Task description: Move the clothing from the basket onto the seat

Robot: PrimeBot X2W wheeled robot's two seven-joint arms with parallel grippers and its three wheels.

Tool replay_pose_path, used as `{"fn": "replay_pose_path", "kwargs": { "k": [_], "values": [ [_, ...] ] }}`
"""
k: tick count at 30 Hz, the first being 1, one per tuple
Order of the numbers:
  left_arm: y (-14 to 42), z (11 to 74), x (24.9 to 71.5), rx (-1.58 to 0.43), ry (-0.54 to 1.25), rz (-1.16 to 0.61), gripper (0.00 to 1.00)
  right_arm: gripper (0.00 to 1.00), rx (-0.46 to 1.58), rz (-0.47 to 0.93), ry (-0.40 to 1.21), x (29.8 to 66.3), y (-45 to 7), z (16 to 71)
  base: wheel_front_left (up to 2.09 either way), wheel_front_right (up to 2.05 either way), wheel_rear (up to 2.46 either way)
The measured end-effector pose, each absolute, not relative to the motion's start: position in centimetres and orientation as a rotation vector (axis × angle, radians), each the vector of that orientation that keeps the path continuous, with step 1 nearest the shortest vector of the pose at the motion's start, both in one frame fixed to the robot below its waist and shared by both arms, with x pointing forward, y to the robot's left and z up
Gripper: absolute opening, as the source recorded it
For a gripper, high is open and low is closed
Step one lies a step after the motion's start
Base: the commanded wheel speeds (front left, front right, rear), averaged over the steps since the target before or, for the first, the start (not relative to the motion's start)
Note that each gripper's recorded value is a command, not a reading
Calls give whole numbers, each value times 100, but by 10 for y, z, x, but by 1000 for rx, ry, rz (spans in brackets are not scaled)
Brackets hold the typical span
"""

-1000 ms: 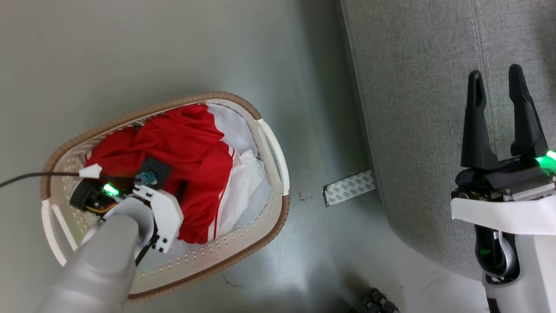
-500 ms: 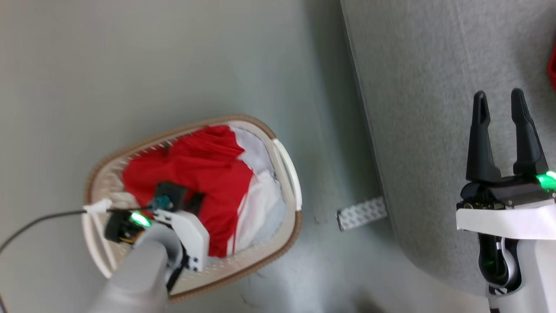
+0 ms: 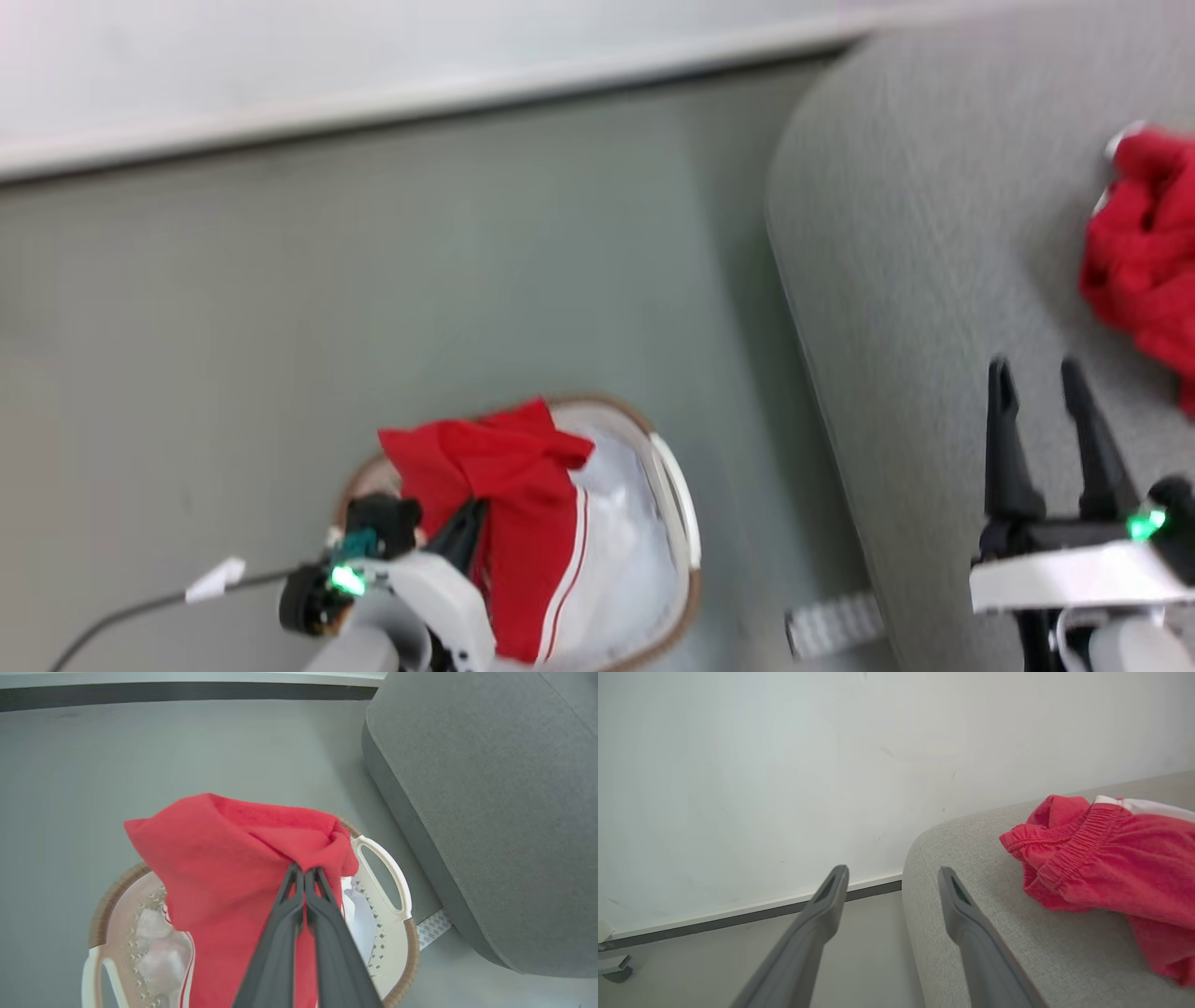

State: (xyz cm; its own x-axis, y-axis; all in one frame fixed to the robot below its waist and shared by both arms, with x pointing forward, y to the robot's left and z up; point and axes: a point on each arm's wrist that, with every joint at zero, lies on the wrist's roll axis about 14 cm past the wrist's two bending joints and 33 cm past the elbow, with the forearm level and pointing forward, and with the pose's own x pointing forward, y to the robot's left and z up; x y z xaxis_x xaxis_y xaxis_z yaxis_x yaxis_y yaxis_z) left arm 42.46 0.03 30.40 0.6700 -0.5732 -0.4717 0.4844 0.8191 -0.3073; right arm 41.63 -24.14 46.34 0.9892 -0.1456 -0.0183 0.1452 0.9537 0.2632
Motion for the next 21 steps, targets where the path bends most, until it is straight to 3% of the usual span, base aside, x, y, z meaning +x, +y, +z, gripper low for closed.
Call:
{"fn": "replay_pose_path", "kwargs": {
  "k": [11,21],
  "values": [
    [19,435,415,-171,239,-522,0,100,270,-121,-69,364,-231,495,0,0,0],
    [39,562,404,-190,-80,-464,0,100,279,-84,-129,340,-220,514,0,0,0]
  ]
}}
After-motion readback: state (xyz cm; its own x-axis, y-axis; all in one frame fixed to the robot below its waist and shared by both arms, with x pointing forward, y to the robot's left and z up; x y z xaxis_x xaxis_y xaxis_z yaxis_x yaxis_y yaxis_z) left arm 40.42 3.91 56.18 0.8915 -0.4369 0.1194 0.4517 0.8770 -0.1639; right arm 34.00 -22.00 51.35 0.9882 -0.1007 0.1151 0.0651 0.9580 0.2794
